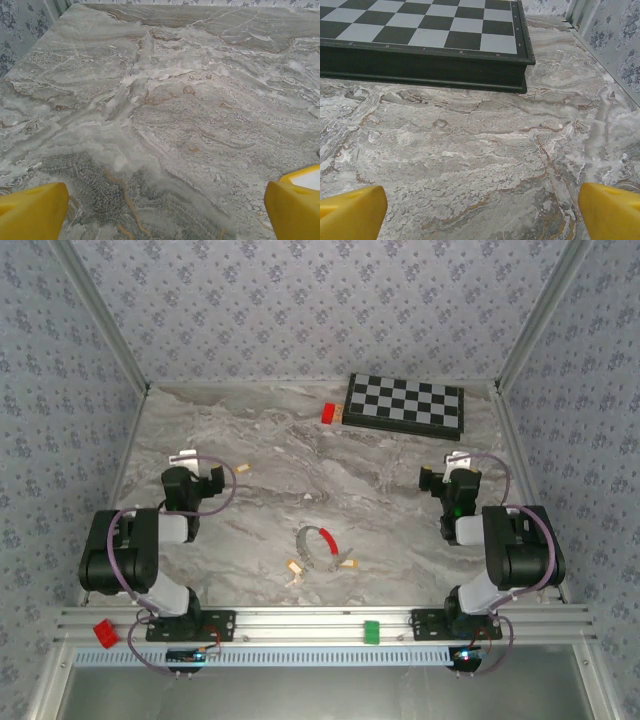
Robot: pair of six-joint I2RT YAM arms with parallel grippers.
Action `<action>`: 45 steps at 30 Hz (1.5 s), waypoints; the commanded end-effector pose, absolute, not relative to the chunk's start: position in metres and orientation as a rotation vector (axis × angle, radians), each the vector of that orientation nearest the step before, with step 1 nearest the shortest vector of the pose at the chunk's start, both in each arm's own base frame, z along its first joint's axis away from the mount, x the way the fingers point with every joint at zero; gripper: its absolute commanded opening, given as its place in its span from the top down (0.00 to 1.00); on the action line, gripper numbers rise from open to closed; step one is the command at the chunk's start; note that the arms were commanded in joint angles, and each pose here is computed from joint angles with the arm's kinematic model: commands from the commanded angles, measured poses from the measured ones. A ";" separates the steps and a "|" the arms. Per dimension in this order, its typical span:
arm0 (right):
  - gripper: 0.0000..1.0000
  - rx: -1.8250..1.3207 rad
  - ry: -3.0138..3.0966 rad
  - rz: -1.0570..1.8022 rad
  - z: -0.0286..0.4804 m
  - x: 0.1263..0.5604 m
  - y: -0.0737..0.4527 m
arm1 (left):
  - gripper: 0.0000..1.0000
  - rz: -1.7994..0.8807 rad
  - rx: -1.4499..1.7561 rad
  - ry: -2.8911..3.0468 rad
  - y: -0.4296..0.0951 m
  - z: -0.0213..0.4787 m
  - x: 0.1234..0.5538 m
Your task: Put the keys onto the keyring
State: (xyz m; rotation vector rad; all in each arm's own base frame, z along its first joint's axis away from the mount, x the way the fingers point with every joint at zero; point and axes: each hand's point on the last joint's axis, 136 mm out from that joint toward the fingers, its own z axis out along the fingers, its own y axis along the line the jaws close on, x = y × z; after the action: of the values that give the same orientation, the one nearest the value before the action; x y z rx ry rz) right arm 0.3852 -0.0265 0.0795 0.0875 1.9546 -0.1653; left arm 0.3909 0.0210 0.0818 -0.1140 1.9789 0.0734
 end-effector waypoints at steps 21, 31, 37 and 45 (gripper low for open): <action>0.01 0.082 1.940 -0.150 0.087 0.390 -0.026 | 0.00 0.059 -0.090 1.962 0.017 0.088 0.398; 0.01 0.082 1.938 -0.149 0.087 0.390 -0.025 | 0.00 0.058 -0.090 1.963 0.017 0.088 0.398; 0.00 0.098 1.904 -0.178 0.093 0.385 -0.028 | 0.00 0.074 -0.119 1.973 0.021 0.097 0.399; 0.01 0.175 1.765 -0.355 0.144 0.358 -0.035 | 0.00 0.214 -0.526 1.969 0.068 0.186 0.385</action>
State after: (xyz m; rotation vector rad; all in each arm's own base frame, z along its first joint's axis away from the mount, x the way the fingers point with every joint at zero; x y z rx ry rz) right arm 0.3600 -0.0257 0.1055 0.1233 1.8546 -0.2647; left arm 0.4053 0.0475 0.1568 -0.3118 1.9698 0.1652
